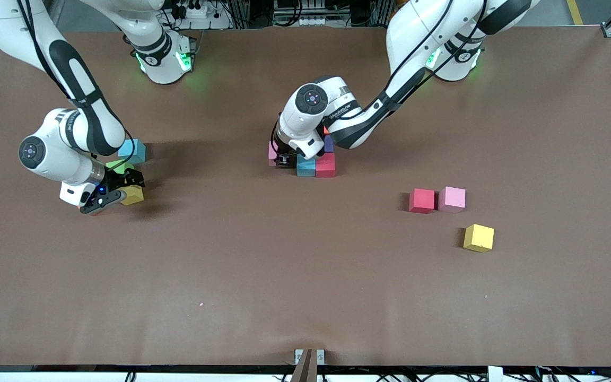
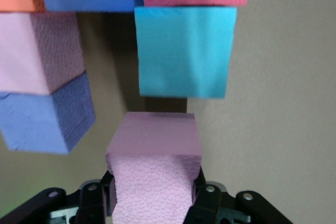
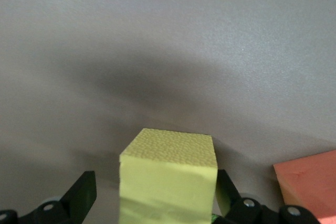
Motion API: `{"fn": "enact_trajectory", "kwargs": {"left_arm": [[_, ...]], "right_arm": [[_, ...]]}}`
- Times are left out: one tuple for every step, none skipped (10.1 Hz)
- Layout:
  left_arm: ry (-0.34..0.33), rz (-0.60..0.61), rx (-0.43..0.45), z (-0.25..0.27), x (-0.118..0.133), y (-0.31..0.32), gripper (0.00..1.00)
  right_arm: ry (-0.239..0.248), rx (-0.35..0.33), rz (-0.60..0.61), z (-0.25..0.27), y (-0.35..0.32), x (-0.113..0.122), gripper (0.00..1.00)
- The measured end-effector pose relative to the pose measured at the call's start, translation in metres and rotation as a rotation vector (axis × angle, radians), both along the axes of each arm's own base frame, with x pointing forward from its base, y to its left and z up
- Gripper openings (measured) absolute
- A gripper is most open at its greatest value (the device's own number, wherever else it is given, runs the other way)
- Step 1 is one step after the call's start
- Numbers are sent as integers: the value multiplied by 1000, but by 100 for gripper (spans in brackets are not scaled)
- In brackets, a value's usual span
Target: Form number 2 with 11 blocks
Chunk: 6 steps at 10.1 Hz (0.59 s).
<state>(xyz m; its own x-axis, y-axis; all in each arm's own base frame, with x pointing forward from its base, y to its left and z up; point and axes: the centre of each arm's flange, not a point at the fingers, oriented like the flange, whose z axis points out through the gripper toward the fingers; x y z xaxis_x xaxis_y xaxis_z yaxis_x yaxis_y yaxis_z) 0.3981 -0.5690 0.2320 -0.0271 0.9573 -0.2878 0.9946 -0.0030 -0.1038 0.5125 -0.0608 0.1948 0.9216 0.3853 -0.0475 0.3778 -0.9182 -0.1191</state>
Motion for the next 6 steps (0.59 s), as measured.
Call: {"fn": "enact_trajectory", "kwargs": {"left_arm": [[-11,-3,21,-9,-2,2,56],[-22,-4,30,-16,-2,2,56],[-27,-2,29,-17,-2,2,56],[-33,-2,27,-17,0,3,56],[-40,-8,28,-17,0,3,56],[-47,-16,30,-17,-1,2,56]], "right_arm": [[2,-4,-1,-4,-3,-1,100],[8,-9,6,-8,-4,-2,99],[12,-12,12,-11,-3,-2,99],[12,-14,15,-10,-3,-2,87],[11,-14,15,-10,-3,-2,74],[9,-15,16,-10,-3,-1,71]]}}
